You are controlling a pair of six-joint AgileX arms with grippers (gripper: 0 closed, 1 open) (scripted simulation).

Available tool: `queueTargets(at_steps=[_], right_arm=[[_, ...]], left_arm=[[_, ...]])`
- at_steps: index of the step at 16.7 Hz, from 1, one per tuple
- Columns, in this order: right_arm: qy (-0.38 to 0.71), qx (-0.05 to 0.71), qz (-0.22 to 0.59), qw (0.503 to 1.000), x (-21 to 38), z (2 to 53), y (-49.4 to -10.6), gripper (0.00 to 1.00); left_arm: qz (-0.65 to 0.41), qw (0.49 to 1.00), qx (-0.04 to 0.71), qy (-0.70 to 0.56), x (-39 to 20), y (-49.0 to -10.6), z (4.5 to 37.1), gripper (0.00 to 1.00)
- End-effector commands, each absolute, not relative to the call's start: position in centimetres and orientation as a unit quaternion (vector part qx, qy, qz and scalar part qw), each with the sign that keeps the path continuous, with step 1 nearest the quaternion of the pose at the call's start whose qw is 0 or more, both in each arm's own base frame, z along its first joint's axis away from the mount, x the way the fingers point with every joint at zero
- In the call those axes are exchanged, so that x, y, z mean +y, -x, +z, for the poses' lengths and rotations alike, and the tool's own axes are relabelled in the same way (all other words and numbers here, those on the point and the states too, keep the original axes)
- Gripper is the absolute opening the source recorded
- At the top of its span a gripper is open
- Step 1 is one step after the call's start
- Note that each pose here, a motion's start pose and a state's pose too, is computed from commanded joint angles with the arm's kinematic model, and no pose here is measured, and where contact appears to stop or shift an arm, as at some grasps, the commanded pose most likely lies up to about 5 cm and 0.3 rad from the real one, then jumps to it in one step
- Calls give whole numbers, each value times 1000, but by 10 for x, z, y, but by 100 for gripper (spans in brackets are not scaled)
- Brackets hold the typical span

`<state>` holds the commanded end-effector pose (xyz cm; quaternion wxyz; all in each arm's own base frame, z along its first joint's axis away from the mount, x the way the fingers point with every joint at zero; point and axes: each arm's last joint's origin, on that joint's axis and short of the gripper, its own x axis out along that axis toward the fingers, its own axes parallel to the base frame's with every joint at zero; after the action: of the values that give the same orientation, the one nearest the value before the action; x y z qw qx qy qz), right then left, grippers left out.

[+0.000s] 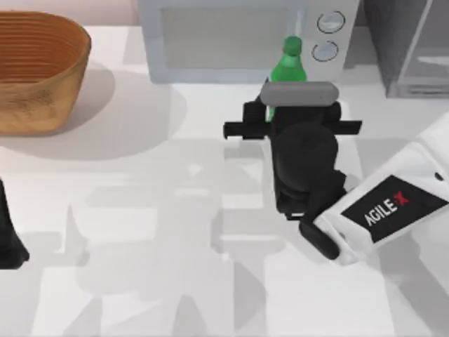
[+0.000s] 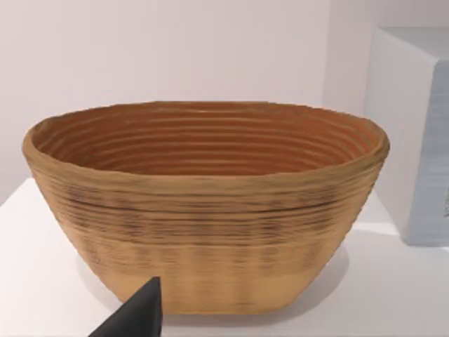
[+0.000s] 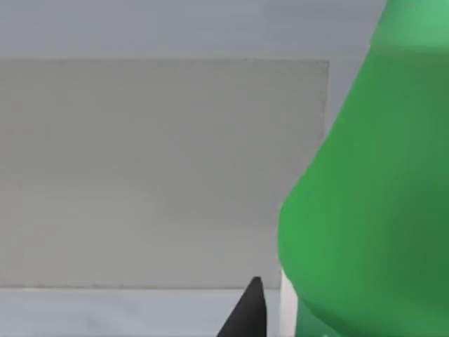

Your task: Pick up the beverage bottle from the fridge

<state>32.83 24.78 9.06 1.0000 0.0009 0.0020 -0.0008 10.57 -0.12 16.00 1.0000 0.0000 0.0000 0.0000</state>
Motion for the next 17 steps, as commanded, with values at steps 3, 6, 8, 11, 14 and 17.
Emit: queueTargets(at_steps=[3, 6, 8, 11, 14, 17], right_arm=[[-1, 2, -1, 1000, 248, 91, -328, 23], [-1, 2, -1, 1000, 248, 91, -328, 45], [-1, 2, -1, 1000, 248, 91, -328, 60], [-1, 2, -1, 1000, 248, 91, -328, 83], [-1, 2, -1, 1000, 248, 91, -328, 100], [-1, 2, -1, 1000, 248, 91, -328, 100]], left_arm=[[0, 1000, 0, 0, -1, -106, 160, 100], [0, 1000, 0, 0, -1, -106, 160, 100], [0, 1000, 0, 0, -1, -106, 160, 100], [0, 1000, 0, 0, -1, -106, 160, 100], [0, 1000, 0, 0, -1, -106, 160, 100], [0, 1000, 0, 0, -1, -106, 160, 100]])
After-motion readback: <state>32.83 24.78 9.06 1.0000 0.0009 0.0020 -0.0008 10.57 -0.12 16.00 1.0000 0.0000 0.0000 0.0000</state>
